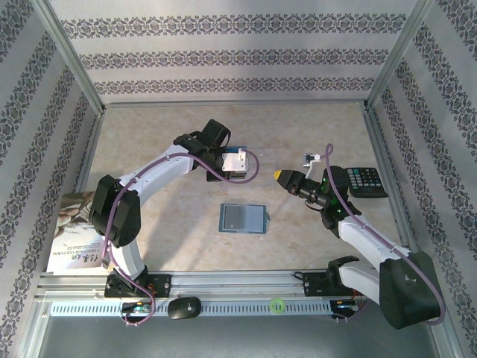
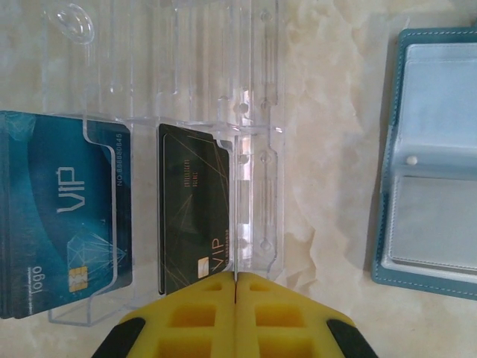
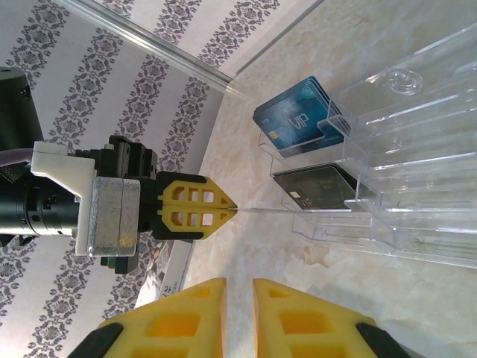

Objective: Take the credit cards out of the card holder

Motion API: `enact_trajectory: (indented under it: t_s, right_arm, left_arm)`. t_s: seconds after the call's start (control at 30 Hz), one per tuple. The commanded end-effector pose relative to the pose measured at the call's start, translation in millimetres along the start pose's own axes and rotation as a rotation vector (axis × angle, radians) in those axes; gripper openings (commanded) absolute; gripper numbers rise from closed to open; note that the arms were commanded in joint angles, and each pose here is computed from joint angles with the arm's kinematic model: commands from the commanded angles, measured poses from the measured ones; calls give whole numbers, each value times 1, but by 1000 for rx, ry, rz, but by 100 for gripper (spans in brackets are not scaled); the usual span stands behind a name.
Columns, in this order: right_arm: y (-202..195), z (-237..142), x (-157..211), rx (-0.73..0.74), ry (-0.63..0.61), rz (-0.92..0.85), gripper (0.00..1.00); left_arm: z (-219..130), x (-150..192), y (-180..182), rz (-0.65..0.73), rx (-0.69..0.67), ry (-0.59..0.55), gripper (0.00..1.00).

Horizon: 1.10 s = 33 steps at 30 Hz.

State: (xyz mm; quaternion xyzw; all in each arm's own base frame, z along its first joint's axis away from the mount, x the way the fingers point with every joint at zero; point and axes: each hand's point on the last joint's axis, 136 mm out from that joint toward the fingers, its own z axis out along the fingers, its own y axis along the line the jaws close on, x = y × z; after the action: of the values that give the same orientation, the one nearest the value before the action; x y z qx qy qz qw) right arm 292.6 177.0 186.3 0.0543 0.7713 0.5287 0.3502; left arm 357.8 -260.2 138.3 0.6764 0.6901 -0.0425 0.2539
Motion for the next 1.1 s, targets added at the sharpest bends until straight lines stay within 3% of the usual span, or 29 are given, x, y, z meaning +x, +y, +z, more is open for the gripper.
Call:
enact_trajectory:
  t_s: [0.0,1.03,1.07]
  right_arm:
    - [2,1,-3,-12,-3,-2,17]
    - [-2,3,-3,-1,-1,0,18]
    - [-3,2,-3,0,-1,0,18]
  left_arm:
    - [1,-10,13,76,-49,-7,0]
    - [38,-1,18,61,-79,79,0]
    - [39,-1,19,55,-84,79,3]
